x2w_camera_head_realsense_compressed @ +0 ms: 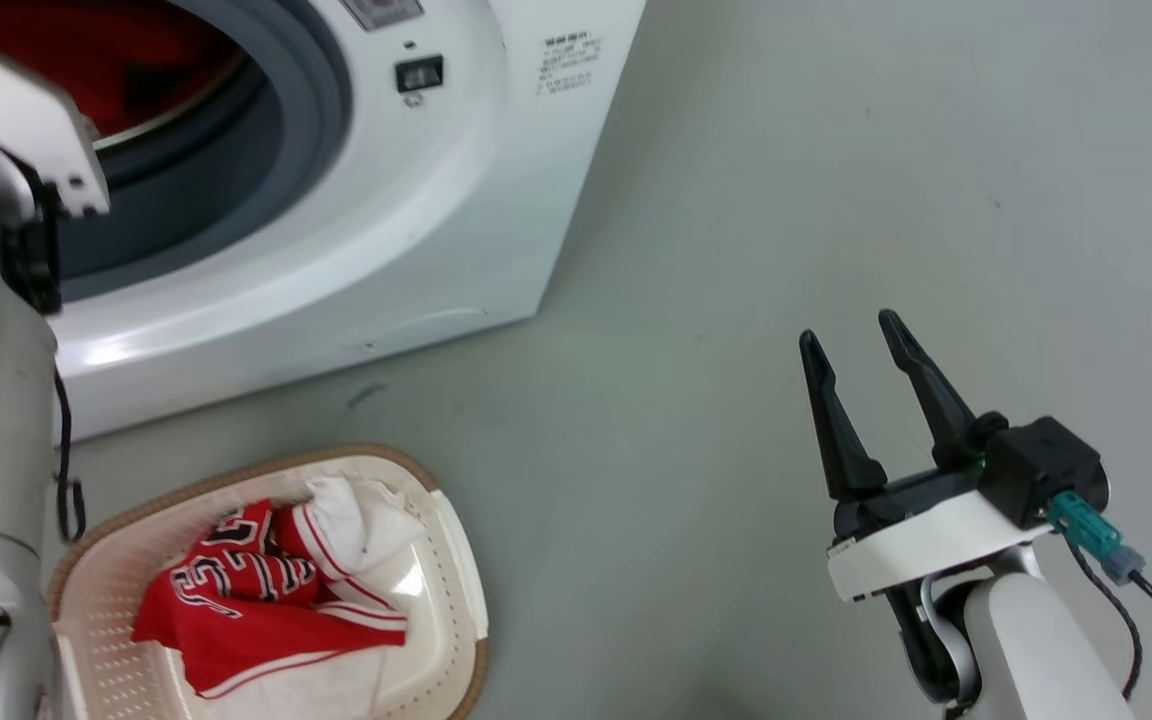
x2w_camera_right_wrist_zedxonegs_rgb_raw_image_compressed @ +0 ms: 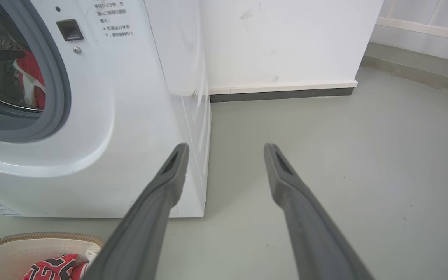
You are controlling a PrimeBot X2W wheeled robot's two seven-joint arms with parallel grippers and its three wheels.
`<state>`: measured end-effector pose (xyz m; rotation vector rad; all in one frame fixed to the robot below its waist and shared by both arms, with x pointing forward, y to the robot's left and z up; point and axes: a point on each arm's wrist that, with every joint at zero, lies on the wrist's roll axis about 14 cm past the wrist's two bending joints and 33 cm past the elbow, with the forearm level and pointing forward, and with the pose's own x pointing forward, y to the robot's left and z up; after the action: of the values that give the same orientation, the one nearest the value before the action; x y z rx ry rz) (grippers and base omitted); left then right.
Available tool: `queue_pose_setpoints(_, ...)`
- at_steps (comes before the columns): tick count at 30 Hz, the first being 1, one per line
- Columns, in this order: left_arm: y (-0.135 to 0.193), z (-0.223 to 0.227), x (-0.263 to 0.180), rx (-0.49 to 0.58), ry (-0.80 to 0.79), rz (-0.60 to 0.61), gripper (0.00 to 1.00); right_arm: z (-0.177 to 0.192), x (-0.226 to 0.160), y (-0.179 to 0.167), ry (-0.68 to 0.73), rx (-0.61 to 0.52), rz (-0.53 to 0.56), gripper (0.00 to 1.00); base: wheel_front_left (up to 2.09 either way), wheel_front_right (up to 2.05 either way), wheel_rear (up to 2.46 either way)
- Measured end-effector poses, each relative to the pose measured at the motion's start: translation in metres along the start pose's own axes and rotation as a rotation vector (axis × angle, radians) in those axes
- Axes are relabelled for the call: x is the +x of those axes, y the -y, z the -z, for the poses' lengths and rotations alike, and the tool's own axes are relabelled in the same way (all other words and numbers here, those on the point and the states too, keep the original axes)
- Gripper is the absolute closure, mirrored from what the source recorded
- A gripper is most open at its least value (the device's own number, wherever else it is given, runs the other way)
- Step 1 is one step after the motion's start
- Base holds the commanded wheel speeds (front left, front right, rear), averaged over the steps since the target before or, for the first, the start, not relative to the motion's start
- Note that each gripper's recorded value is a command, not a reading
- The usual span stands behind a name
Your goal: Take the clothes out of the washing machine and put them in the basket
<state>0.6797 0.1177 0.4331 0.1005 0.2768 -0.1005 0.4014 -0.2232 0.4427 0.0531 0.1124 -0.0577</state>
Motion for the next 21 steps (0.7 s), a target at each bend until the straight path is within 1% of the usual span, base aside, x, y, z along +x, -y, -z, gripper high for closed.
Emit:
queue_pose_setpoints(3, -0.009, -0.009, -0.020, -0.018, 0.038, -0.007, 1.00, -0.007, -0.007, -0.002, 0.021, -0.001, -0.006, 0.00, 0.00, 0.00, 0.00)
queue_pose_setpoints(18, -0.016, -0.059, -0.109, -0.094, 0.225, 0.020, 1.00, -0.039, -0.038, -0.024, 0.119, 0.016, -0.063, 0.00, 0.00, 0.00, 0.00)
queue_pose_setpoints(21, -0.016, -0.079, -0.127, -0.101, 0.296, 0.027, 1.00, -0.043, -0.044, -0.028, 0.129, 0.015, -0.074, 0.00, 0.00, 0.00, 0.00)
